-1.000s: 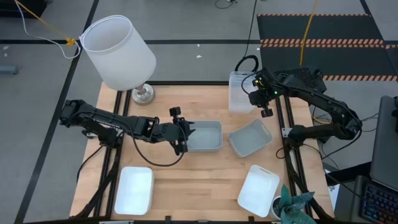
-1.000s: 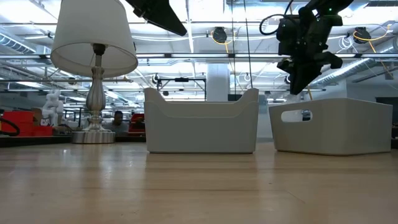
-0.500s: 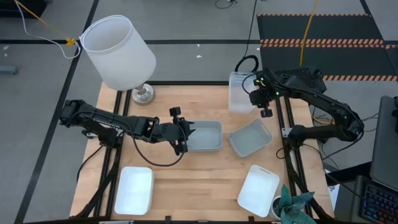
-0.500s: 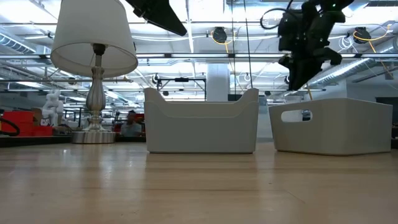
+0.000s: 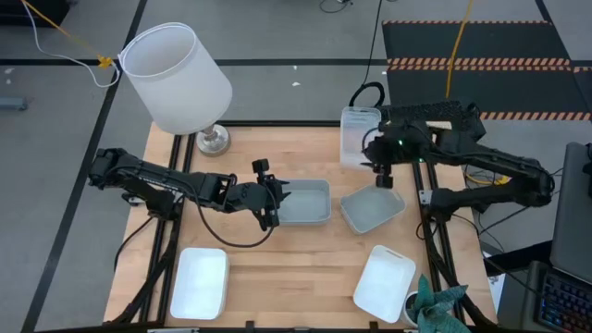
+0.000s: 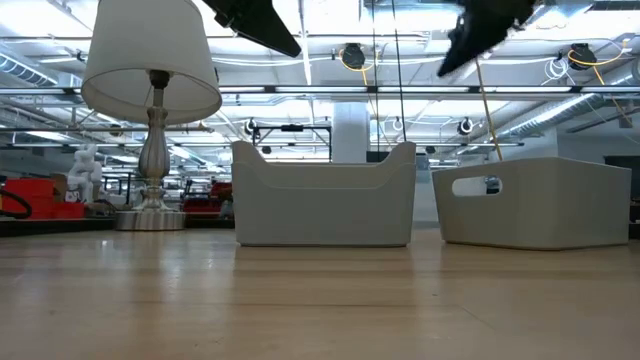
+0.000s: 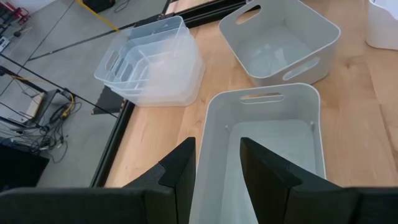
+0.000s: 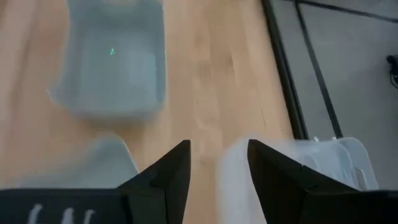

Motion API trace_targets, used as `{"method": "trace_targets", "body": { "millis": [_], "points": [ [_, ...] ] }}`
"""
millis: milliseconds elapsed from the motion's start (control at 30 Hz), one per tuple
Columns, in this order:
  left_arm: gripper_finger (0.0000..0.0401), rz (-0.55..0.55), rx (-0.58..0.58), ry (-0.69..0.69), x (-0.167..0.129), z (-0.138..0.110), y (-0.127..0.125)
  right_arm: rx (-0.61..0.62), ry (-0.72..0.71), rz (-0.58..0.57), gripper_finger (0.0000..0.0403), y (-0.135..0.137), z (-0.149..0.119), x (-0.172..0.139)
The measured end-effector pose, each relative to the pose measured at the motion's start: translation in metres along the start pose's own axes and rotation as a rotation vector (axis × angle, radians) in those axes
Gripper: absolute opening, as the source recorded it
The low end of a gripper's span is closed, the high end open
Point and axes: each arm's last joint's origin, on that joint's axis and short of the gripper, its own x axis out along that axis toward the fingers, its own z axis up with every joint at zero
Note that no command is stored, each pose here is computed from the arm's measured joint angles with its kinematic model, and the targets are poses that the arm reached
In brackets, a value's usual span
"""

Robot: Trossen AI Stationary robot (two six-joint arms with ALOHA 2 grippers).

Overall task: Stack baskets by color
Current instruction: Stack the gray bin on the stacked gray bins

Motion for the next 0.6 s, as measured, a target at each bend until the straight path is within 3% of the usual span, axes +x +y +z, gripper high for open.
{"method": "trace_targets", "body": {
  "millis": [100,233,600],
  "points": [
    [0.0126,0.0,-0.002,-0.001,0.0,0.0,0.0,0.1,-0.042,-0.025,0.0155,0.014,0.016,-0.004],
    [0.0126,0.0,-0.006,-0.004,0.0,0.0,0.0,0.175,0.009,0.002,0.0155,0.038,0.024,0.002],
    [0.0126,0.0,-0.015,-0.004,0.0,0.0,0.0,0.267,0.325,0.118,0.0161,0.108,0.018,0.033]
  ]
}}
